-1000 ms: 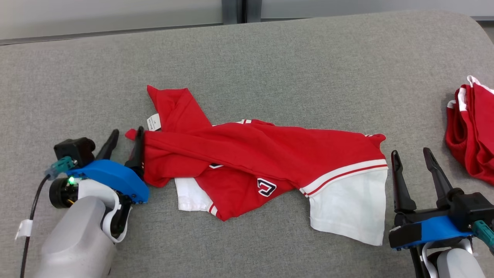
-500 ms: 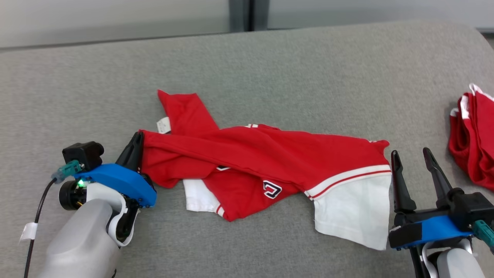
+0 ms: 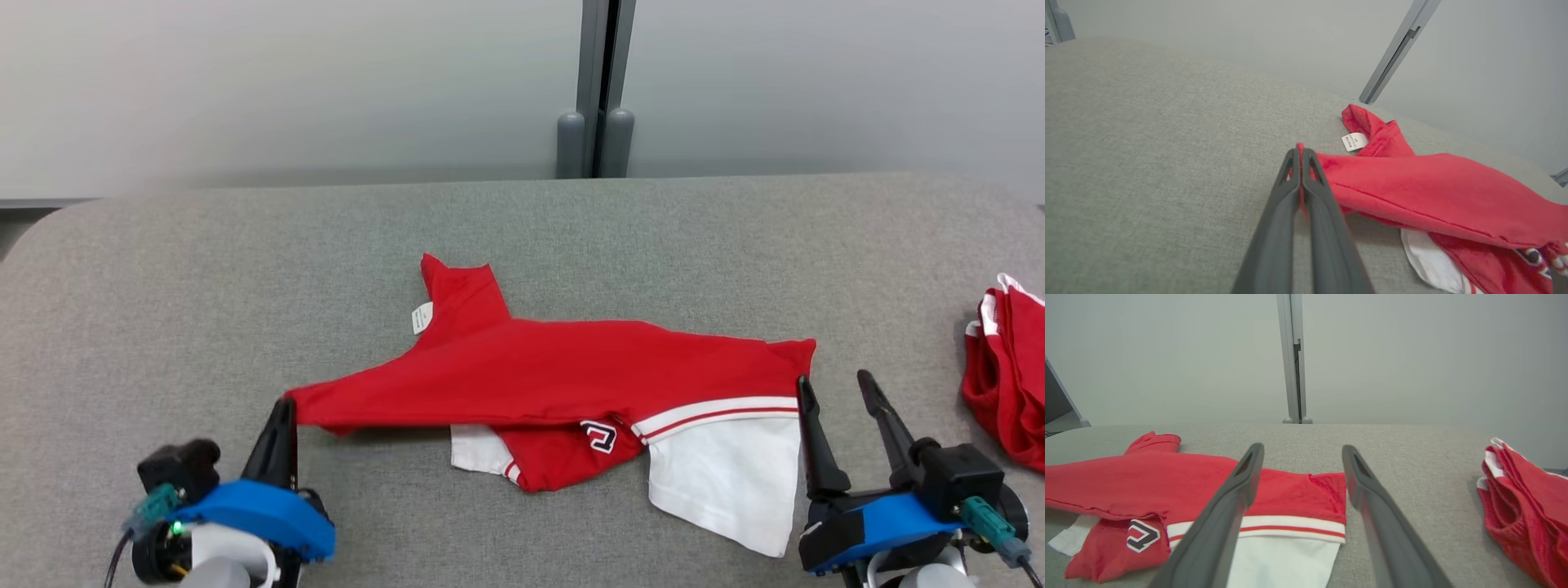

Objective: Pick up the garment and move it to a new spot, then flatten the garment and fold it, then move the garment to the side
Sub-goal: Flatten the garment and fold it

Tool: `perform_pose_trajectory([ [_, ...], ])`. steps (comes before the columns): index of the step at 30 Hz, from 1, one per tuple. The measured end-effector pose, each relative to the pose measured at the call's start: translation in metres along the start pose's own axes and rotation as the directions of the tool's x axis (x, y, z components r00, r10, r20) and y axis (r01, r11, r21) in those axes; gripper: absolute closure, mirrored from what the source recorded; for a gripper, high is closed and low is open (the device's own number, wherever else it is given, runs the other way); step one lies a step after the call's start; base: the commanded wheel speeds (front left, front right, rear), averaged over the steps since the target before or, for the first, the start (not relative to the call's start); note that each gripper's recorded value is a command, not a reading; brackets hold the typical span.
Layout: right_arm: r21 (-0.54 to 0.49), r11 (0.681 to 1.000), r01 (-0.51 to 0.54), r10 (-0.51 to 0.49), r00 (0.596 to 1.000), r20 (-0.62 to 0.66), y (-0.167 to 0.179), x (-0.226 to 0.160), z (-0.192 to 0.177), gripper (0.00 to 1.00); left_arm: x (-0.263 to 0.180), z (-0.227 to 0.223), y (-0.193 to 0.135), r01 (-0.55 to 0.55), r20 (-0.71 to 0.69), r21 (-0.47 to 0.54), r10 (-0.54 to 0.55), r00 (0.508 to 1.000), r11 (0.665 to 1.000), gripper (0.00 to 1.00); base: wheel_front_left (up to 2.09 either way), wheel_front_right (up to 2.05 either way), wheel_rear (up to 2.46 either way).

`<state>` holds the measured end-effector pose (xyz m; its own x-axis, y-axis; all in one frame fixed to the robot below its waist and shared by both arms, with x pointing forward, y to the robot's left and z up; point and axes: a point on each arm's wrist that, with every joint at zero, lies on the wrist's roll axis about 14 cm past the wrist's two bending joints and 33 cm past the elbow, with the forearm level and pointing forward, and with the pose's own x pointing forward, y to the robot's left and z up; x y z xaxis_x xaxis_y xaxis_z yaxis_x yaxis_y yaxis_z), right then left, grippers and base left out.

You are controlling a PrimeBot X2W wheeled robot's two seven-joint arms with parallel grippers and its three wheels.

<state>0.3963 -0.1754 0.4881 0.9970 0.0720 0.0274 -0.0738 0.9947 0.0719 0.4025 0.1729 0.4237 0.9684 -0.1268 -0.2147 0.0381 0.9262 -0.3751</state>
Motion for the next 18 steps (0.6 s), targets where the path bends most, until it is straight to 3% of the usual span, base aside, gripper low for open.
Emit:
perform_pose_trajectory([
  [2, 0.004, 1.0, -0.009, 0.009, 1.0, -0.005, 0.004, -0.002, -0.001, 0.0, -0.01, -0.009, 0.005, -0.025, -0.012, 0.015, 0.025, 1.0, 1.0, 1.0, 0.0, 0.0, 0.0],
  [3, 0.009, 1.0, -0.012, 0.012, 1.0, -0.005, 0.005, -0.003, -0.001, 0.0, -0.013, -0.012, 0.009, -0.047, -0.014, 0.008, 0.047, 0.999, 0.999, 0.84, 0.0, 0.0, 0.0],
  [4, 0.01, 1.0, -0.016, 0.016, 1.0, -0.005, 0.006, -0.004, -0.001, 0.0, -0.017, -0.015, 0.013, -0.064, -0.017, 0.012, 0.064, 0.998, 0.998, 0.47, 0.0, 0.0, 0.0],
  [5, 0.013, 1.0, -0.019, 0.019, 1.0, -0.009, 0.008, -0.005, -0.002, 0.0, -0.021, -0.017, 0.017, -0.076, -0.021, 0.024, 0.077, 0.997, 0.997, 0.0, 0.0, 0.0, 0.0],
  [10, 0.034, 0.999, -0.025, 0.024, 1.0, 0.011, 0.011, -0.012, 0.005, 0.0, -0.036, -0.002, 0.022, -0.119, 0.055, 0.097, 0.114, 0.992, 0.988, 0.0, 0.0, 0.0, 0.0],
  [18, 0.056, 0.998, -0.011, 0.012, 1.0, 0.0, 0.008, -0.022, 0.001, 0.0, -0.048, 0.001, 0.007, -0.076, 0.084, 0.24, 0.058, 0.995, 0.968, 0.0, 0.0, 0.0, 0.0],
])
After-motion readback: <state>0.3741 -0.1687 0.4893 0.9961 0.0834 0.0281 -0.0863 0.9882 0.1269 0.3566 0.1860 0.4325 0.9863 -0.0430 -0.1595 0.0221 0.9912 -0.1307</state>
